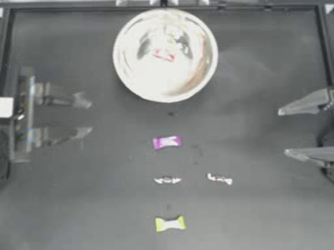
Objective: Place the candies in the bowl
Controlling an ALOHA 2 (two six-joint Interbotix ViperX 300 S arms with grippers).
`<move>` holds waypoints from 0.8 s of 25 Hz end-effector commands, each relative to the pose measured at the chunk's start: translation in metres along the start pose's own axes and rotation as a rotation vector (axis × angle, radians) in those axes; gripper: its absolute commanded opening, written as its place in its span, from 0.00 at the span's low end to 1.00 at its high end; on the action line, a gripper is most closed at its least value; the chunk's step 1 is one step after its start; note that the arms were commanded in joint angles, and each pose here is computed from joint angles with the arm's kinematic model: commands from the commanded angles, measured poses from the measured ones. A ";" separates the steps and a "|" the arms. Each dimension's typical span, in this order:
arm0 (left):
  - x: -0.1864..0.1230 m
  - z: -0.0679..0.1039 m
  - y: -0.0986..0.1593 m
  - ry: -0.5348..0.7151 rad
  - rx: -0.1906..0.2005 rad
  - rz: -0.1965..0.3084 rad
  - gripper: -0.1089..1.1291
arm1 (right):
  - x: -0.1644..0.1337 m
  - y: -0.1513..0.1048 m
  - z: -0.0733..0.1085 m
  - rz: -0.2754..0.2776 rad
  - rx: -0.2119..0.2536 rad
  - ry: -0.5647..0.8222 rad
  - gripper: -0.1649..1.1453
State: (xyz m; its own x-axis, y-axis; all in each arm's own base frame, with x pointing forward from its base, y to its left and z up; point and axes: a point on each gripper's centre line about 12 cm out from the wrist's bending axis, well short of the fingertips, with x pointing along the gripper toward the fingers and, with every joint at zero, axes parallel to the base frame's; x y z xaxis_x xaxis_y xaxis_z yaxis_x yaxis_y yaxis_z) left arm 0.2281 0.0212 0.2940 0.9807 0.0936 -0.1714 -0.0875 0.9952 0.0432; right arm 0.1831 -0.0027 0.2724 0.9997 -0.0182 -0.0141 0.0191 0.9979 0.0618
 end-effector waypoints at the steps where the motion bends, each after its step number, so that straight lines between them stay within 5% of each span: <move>1: -0.013 -0.004 -0.005 -0.065 -0.013 -0.015 0.77 | 0.002 0.000 0.011 -0.002 0.005 -0.023 0.88; 8: -0.018 -0.021 -0.008 -0.056 -0.013 -0.026 0.77 | 0.005 -0.003 0.012 -0.022 0.035 0.070 0.88; 20: -0.023 -0.025 -0.008 -0.061 -0.030 -0.024 0.77 | 0.059 -0.002 0.006 -0.032 0.052 0.673 0.88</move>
State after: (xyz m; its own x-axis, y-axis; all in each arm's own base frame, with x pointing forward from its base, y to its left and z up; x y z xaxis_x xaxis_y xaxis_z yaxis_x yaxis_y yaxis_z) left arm 0.2002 0.0117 0.2673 0.9896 0.0668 -0.1276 -0.0653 0.9977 0.0159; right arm 0.2303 -0.0057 0.2719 0.8014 0.0097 -0.5980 0.0669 0.9921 0.1057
